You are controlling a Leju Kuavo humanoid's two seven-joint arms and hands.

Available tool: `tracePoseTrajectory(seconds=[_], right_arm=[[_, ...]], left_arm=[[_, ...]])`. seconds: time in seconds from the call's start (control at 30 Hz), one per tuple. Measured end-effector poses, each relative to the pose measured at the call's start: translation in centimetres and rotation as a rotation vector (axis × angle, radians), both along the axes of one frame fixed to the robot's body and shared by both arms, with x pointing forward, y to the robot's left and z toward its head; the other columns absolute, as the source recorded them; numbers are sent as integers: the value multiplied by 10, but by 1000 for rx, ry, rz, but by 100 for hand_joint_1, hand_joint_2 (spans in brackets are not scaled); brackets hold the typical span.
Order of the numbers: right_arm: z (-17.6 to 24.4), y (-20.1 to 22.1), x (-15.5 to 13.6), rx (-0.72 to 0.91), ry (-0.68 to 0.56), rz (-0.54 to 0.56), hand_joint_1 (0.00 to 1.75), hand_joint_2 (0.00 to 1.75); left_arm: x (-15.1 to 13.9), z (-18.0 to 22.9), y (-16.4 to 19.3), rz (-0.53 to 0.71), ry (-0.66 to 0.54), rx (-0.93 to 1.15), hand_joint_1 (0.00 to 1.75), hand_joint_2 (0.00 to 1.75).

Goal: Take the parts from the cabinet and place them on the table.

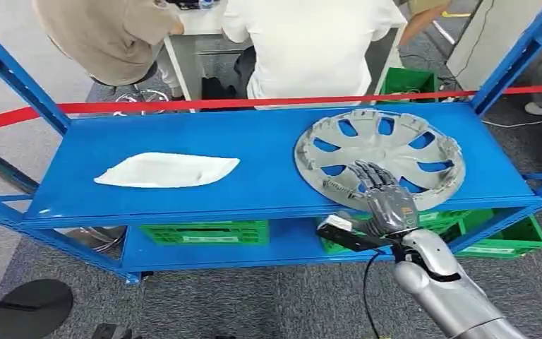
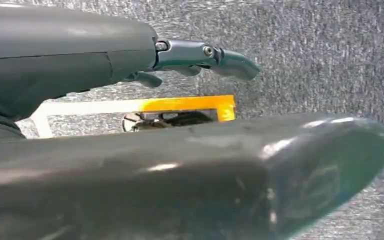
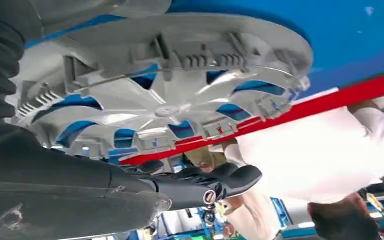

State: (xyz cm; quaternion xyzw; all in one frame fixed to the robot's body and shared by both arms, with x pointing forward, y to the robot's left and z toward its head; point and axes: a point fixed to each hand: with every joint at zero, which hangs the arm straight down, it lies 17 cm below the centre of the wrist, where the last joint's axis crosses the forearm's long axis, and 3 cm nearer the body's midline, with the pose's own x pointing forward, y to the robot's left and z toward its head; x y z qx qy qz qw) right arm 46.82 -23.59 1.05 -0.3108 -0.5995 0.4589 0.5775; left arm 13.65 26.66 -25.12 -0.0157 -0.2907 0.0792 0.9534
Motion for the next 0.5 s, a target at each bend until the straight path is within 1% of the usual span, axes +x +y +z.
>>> tracePoseTrajectory(seconds=[0.13,0.23,0.5], right_arm=[[-17,-19,-7,-40,50,-24,0,175],[-29,-36,-14,-114,69,-42,0,175],[-42,-59,-23,-339,54,-62,0,175]], left_arm=[[1,0,0,0,-3,-1,0,0],[0,0,0,-1,-3,-3,0,0],[1,1,-1,-5,-5,-6,0,0]])
